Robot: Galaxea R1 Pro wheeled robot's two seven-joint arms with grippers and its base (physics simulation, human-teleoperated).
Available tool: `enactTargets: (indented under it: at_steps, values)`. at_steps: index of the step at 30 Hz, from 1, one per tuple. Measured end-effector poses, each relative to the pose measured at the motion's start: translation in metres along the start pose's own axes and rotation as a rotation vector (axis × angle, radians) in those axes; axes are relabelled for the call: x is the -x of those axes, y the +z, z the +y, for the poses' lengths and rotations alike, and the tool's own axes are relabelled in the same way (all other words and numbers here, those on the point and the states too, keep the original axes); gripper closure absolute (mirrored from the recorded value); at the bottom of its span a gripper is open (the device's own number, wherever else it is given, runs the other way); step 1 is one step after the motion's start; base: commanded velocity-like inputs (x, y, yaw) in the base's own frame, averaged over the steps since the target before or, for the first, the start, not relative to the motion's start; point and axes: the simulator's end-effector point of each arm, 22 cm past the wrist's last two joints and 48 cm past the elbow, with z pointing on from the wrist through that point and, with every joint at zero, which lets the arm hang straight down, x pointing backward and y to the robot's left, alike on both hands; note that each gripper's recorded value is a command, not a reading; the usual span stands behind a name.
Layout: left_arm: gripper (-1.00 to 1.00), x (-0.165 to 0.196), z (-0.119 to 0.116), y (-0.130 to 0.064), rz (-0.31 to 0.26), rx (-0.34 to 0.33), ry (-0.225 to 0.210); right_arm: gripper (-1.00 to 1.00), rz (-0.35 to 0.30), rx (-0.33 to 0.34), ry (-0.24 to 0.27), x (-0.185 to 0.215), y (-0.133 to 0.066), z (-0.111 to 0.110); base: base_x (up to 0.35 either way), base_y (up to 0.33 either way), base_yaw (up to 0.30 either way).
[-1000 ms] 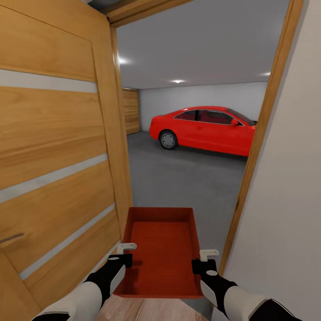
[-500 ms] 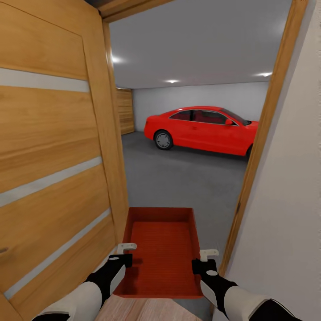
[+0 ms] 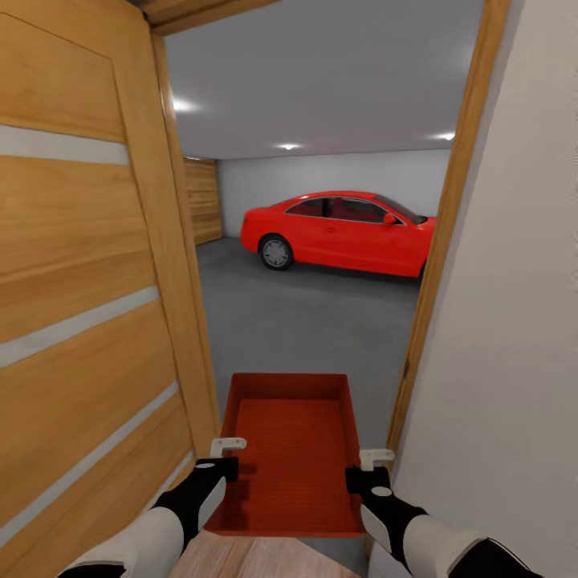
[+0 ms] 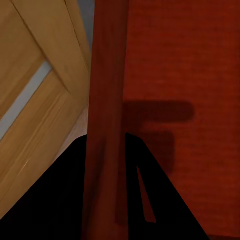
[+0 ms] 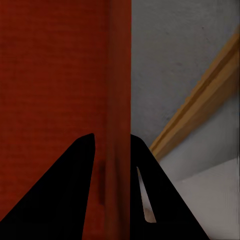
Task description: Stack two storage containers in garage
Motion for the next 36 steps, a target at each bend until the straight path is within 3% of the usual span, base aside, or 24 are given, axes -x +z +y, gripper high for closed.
enactTargets:
  at_steps: [10,27,36]
  values:
    - [1.00,0.0000,0.0003,-0.0001,0.000,0.000,0.000,1.00,0.000,0.000,0.000,0.0000,-0.0002,0.0003,0.044,0.031,-0.013]
    - [1.00,0.0003,0.0006,-0.0001,-0.001,-0.001,0.001,1.00,0.000,0.000,0.002,-0.0002,-0.0004,0.0007,0.155,0.161,-0.002]
    - [1.00,0.0003,0.0004,-0.0001,-0.001,-0.001,0.002,1.00,0.000,0.000,0.003,-0.0002,-0.0004,0.0004,0.142,0.117,-0.203]
